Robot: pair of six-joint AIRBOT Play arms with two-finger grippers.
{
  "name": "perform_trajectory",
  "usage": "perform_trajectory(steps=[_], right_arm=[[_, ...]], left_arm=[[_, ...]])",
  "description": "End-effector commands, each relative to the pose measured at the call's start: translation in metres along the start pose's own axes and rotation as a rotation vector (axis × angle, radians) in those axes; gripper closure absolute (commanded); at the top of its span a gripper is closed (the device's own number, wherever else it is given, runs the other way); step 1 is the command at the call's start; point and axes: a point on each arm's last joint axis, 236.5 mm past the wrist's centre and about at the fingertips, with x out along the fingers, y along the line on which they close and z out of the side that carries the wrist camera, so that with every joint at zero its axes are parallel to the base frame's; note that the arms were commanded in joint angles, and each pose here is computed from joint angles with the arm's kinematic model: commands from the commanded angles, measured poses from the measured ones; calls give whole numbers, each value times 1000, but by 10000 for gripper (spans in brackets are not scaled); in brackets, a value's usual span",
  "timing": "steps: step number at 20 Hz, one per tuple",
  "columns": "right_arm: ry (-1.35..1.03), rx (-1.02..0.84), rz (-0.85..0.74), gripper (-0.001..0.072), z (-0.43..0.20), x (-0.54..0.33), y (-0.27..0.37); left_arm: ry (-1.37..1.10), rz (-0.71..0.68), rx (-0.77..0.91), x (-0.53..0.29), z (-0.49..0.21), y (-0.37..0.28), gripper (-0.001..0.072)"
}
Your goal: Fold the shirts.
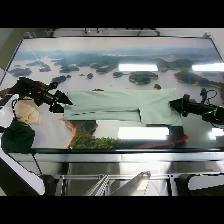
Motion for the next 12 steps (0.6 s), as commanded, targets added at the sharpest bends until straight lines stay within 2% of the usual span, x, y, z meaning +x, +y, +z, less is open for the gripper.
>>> perform_trajectory(steps=[1,3,4,6,7,8,9,10,11,12], right_arm=[[9,-88,25,523,-2,-19,24],[-2,-146,-34,300,7,-40,25],[-6,-191,-82,269,14,-52,23],[-7,-231,-186,91,27,-69,14],[0,-241,-215,61,29,-71,11],[8,-252,-229,60,29,-68,8],[22,-257,-244,60,27,-63,3],[53,-256,-256,60,21,-55,-4],[84,-245,-257,60,15,-48,-10],[115,-230,-252,60,8,-39,-15]], left_arm=[[-76,-112,39,-30,-1,-33,-5],[-133,-99,66,-56,-8,-42,-4],[-174,-93,77,-70,-10,-46,-4],[-290,-71,93,-102,-9,-51,-3],[-345,-57,103,-115,-8,-54,-3],[-387,-47,111,-125,-8,-57,-2],[-407,-41,118,-131,-9,-60,42],[-413,-37,128,-133,-11,-64,220],[-407,-33,140,-132,-14,-70,560],[-407,-29,154,-131,-15,-74,686]])
